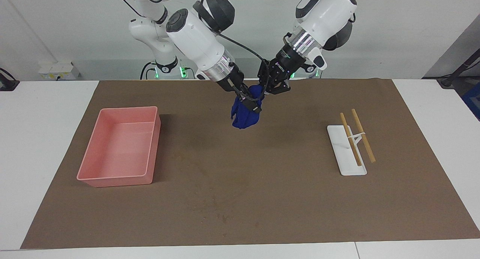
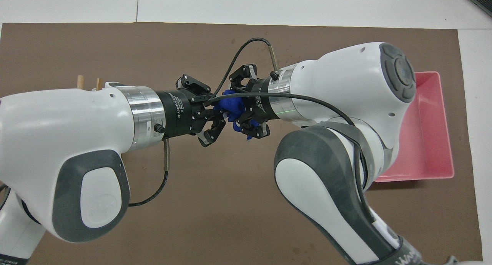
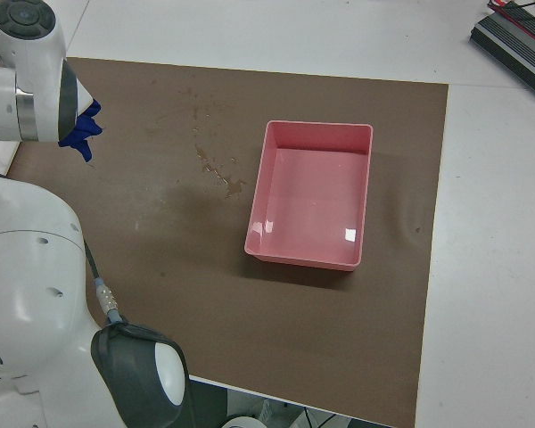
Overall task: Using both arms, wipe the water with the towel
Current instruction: 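Open the left gripper while the right gripper pulls the cloth away, then lower the cloth with the right gripper while the left gripper withdraws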
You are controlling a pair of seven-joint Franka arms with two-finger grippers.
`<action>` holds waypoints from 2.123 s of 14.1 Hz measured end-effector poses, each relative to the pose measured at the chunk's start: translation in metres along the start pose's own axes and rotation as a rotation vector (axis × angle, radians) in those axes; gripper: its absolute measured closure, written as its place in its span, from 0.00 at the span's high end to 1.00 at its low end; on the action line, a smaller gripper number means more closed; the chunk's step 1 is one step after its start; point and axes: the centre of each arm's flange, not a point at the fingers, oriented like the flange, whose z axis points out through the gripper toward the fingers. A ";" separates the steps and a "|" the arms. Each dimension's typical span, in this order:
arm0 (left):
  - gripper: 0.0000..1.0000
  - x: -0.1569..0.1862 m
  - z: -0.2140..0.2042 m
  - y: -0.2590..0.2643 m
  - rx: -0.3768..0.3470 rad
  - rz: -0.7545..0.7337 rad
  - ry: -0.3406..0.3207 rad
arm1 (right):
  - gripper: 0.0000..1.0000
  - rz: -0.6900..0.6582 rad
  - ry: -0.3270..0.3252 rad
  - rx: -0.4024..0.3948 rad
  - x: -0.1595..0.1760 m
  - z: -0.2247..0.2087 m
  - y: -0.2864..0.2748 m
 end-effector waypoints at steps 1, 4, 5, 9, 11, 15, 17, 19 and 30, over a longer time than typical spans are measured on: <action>0.19 0.000 0.000 -0.001 0.001 0.001 0.000 | 0.43 0.001 0.001 0.001 0.001 -0.001 0.000; 0.19 -0.002 0.000 -0.002 -0.002 0.004 -0.004 | 0.28 -0.004 0.002 0.006 0.002 -0.003 -0.001; 0.19 -0.003 -0.001 -0.002 -0.004 0.006 -0.007 | 0.25 -0.007 0.004 0.009 0.001 -0.005 -0.002; 0.48 -0.004 -0.004 0.000 -0.012 0.006 -0.012 | 0.20 -0.057 0.069 0.014 0.000 -0.017 -0.001; 0.70 -0.002 -0.006 0.003 -0.022 0.025 -0.003 | 0.20 -0.081 0.110 0.018 0.002 -0.023 0.000; 1.00 0.008 -0.003 0.006 -0.059 0.254 0.125 | 0.20 -0.210 0.161 -0.012 0.016 -0.016 0.004; 1.00 0.028 -0.010 0.021 -0.019 0.423 0.191 | 0.20 -0.357 0.183 -0.077 0.055 -0.004 0.013; 1.00 0.057 -0.030 0.046 0.036 0.617 0.244 | 0.20 -0.498 0.201 -0.142 0.105 0.006 0.022; 1.00 0.142 -0.148 0.110 0.649 1.743 0.573 | 0.20 -0.700 0.433 -0.427 0.272 0.069 0.104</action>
